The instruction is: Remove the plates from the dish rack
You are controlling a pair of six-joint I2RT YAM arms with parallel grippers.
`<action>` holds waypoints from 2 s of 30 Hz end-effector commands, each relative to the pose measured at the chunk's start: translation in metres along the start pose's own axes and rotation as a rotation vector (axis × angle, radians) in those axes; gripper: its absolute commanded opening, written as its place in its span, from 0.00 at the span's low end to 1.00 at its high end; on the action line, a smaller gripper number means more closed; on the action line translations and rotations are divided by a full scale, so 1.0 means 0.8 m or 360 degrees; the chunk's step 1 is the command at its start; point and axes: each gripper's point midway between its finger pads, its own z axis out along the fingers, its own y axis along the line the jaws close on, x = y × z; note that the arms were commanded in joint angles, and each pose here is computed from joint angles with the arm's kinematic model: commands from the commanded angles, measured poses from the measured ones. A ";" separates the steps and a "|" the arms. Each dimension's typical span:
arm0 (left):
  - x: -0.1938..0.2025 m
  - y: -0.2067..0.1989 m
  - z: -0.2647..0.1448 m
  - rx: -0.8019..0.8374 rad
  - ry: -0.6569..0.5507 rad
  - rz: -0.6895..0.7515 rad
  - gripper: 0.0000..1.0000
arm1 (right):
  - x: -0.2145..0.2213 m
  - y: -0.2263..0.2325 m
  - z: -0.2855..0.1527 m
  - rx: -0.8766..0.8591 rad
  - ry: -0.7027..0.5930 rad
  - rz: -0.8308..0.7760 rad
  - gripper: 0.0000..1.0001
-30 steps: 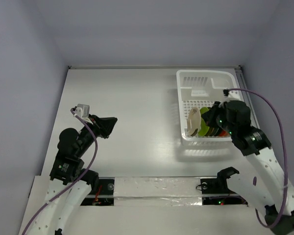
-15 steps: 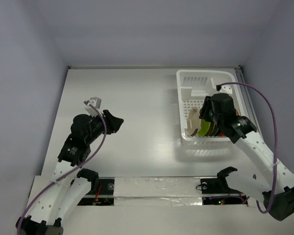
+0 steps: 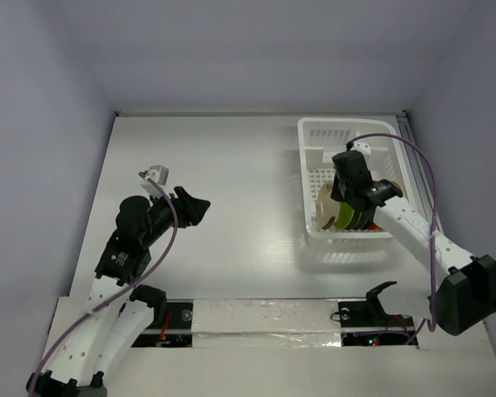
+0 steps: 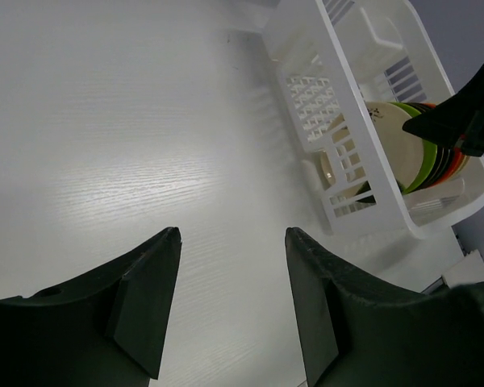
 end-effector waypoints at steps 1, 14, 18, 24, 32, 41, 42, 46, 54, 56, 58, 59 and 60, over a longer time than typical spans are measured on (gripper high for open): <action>-0.014 -0.013 -0.003 0.0080 -0.0070 0.0030 0.51 | -0.027 -0.001 -0.001 0.0061 -0.0083 -0.0005 0.22; -0.023 -0.019 -0.013 0.0123 -0.0131 0.0047 0.52 | -0.006 -0.012 0.005 0.0214 0.0153 -0.0282 0.27; -0.026 -0.021 -0.017 0.0127 -0.0153 0.0053 0.52 | -0.010 -0.012 0.002 0.0230 0.0142 -0.0319 0.29; -0.025 -0.027 -0.020 0.0152 -0.0154 0.0062 0.52 | -0.028 -0.017 -0.013 0.0323 0.0102 -0.0390 0.16; -0.029 -0.028 -0.023 0.0148 -0.0178 0.0069 0.52 | -0.065 0.000 -0.042 0.0356 -0.0017 -0.0462 0.01; -0.029 -0.027 -0.024 0.0140 -0.0183 0.0068 0.52 | -0.074 0.003 -0.050 0.0431 -0.0070 -0.0541 0.00; -0.030 -0.027 -0.024 0.0142 -0.0187 0.0069 0.52 | -0.077 0.004 -0.054 0.0447 -0.0091 -0.0538 0.00; -0.031 -0.026 -0.025 0.0130 -0.0191 0.0070 0.51 | -0.114 0.003 -0.105 0.0525 -0.0290 -0.0444 0.00; -0.042 -0.023 -0.035 0.0084 -0.0273 0.0075 0.51 | -0.166 0.093 -0.190 -0.0093 -0.0583 -0.0177 0.00; -0.045 -0.021 -0.037 0.0061 -0.0291 0.0069 0.50 | -0.165 0.162 -0.190 -0.0467 -0.0591 -0.0122 0.00; -0.049 -0.018 -0.039 0.0031 -0.0312 0.0064 0.50 | -0.137 0.225 -0.179 -0.0801 -0.0500 -0.0150 0.00; -0.051 -0.012 -0.040 -0.0005 -0.0327 0.0060 0.50 | -0.127 0.272 -0.170 -0.0970 -0.0471 -0.0127 0.00; -0.052 -0.011 -0.041 -0.0015 -0.0333 0.0057 0.50 | -0.122 0.286 -0.155 -0.0967 -0.0455 -0.0118 0.00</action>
